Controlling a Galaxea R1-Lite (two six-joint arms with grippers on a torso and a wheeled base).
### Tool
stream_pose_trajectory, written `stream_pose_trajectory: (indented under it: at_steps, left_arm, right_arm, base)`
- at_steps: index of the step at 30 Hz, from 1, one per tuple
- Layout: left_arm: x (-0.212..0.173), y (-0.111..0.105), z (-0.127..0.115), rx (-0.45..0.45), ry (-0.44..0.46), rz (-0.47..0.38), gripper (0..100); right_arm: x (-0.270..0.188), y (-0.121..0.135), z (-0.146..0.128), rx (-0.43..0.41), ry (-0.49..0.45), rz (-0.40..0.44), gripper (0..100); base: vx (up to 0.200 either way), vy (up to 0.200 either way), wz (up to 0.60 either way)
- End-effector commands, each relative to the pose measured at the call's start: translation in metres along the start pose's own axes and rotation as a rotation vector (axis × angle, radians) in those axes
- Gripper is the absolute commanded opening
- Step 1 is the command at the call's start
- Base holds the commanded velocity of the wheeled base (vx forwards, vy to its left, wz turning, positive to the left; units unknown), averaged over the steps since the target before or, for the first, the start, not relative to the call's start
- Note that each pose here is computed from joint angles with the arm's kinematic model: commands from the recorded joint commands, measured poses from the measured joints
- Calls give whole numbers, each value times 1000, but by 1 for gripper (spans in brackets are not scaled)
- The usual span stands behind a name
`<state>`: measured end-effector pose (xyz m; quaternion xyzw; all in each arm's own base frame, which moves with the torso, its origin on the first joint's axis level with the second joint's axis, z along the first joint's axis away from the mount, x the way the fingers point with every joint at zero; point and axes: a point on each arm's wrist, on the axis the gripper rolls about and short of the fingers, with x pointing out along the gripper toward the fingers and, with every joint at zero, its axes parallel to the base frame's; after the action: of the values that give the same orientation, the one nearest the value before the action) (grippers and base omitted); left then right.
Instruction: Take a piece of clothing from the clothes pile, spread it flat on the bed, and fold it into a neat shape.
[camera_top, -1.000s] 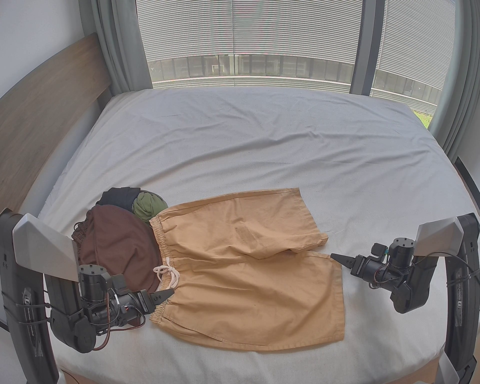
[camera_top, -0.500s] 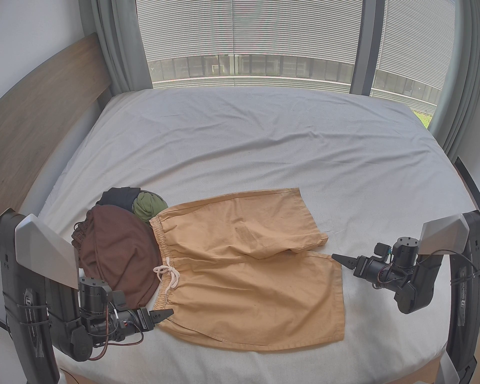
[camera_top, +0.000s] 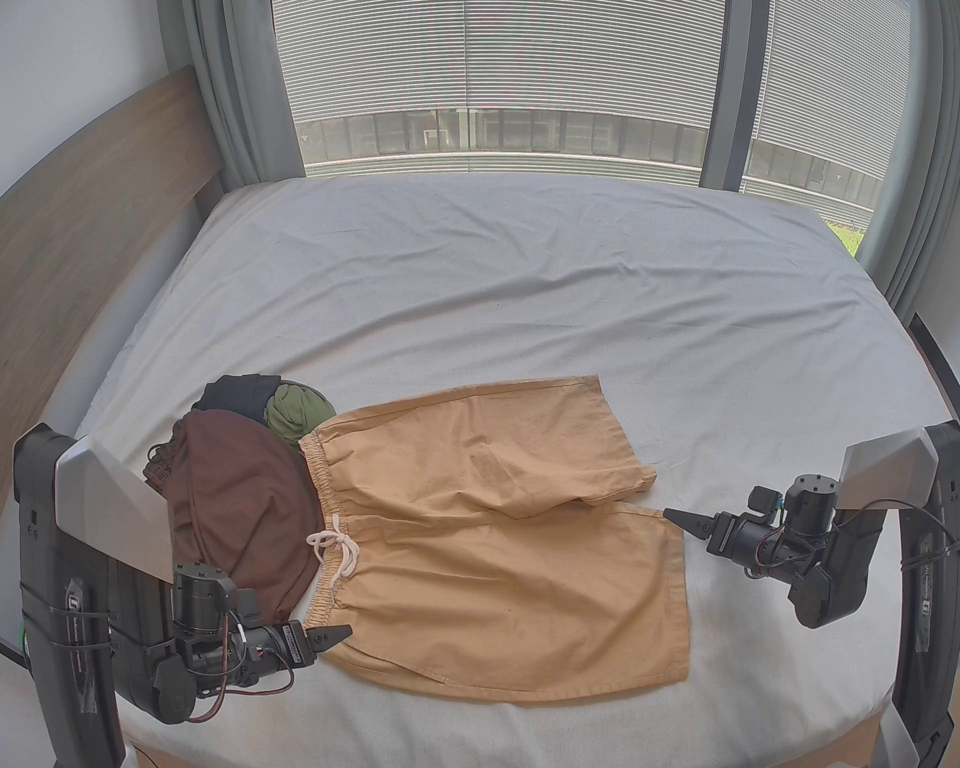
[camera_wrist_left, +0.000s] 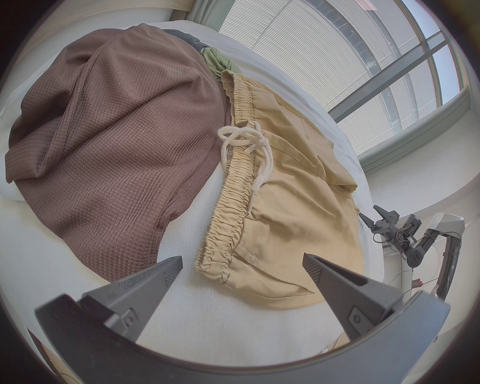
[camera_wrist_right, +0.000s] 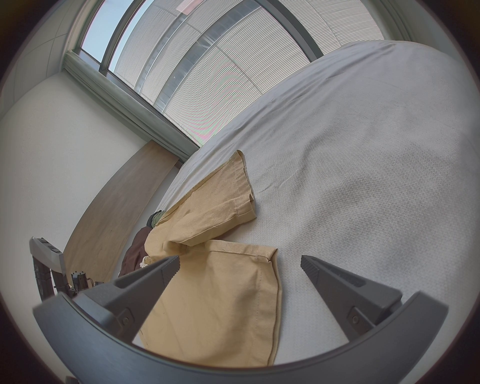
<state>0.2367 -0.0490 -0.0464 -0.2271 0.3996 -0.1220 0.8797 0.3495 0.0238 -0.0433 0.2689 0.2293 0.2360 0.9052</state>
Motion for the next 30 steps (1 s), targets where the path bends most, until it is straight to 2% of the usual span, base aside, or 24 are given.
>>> stream_pose_trajectory:
  at_steps: [1,2,3,10,12,14,24,30]
  left_arm:
    - [2,1,-1,-3,5,3,100]
    - [2,2,-1,-3,7,4,100]
    - [2,2,-1,-3,7,4,0]
    - [5,3,1,-6,-5,4,0]
    - [4,4,2,-8,-9,8,0]
    - [4,4,2,-9,-10,9,0]
    - [4,2,3,-1,-24,-4,0]
    - [4,2,3,0,-24,-5,0]
  right_arm:
    - [0,1,-1,0,3,1,100]
    - [0,0,-1,1,4,1,100]
    - [0,1,-1,0,3,1,100]
    - [-2,0,-4,2,15,-5,100]
    - [-14,-2,-12,-52,57,-15,100]
    - [-23,-1,-20,-94,107,10,100]
    - [-56,14,-64,-120,308,-1,100]
    - [-69,22,-77,-90,383,-7,100]
  base:
    - [0,0,0]
    - [0,0,0]
    - [0,0,0]
    - [0,0,0]
    - [0,0,0]
    - [0,0,0]
    - [0,0,0]
    - [0,0,0]
